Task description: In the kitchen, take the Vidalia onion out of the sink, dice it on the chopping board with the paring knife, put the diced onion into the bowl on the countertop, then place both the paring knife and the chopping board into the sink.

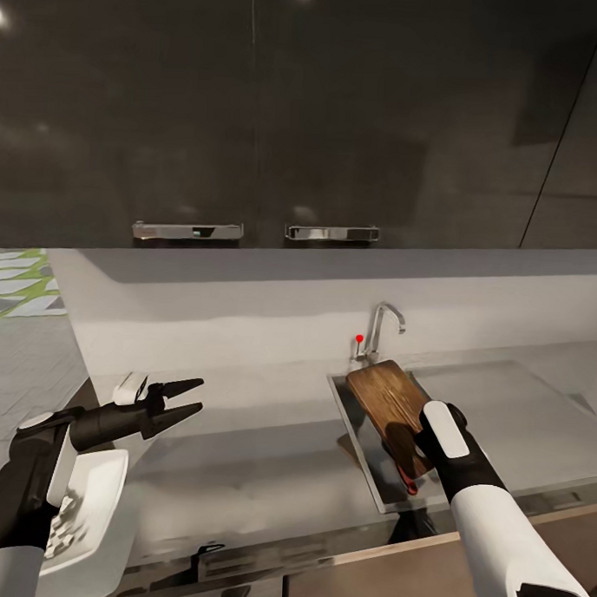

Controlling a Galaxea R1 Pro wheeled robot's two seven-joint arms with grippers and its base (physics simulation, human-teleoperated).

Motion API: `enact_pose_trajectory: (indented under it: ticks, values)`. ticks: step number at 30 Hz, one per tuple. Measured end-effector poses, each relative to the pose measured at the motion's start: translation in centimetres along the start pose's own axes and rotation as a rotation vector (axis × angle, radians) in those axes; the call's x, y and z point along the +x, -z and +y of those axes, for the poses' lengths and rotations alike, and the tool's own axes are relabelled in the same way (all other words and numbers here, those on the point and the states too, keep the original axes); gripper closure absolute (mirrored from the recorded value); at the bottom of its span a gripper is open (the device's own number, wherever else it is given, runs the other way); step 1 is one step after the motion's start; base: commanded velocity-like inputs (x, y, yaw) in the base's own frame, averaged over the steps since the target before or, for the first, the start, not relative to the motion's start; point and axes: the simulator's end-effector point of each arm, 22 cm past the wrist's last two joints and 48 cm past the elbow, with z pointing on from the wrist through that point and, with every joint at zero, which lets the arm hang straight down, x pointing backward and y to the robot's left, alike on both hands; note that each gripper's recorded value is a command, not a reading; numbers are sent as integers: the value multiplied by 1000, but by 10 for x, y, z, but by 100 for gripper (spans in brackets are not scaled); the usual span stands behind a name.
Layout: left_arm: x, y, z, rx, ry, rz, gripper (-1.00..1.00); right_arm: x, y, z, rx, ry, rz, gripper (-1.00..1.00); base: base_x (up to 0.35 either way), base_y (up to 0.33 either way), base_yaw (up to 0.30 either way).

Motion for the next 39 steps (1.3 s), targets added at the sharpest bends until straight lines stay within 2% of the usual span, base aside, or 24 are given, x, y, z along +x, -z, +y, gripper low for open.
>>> enact_pose_trajectory:
  ticks: [14, 24, 39]
  values:
    - [0, 0, 0, 0, 0, 0, -100, 0, 0, -2, 9, -3, 1, 100, 0, 0, 0]
    - [1, 0, 1, -1, 2, 1, -100, -2, -4, -10, 26, -43, 24, 100, 0, 0, 0]
    - [10, 0, 8, -6, 25, 8, -100, 4, -15, -14, 46, -39, 35, 100, 0, 0, 0]
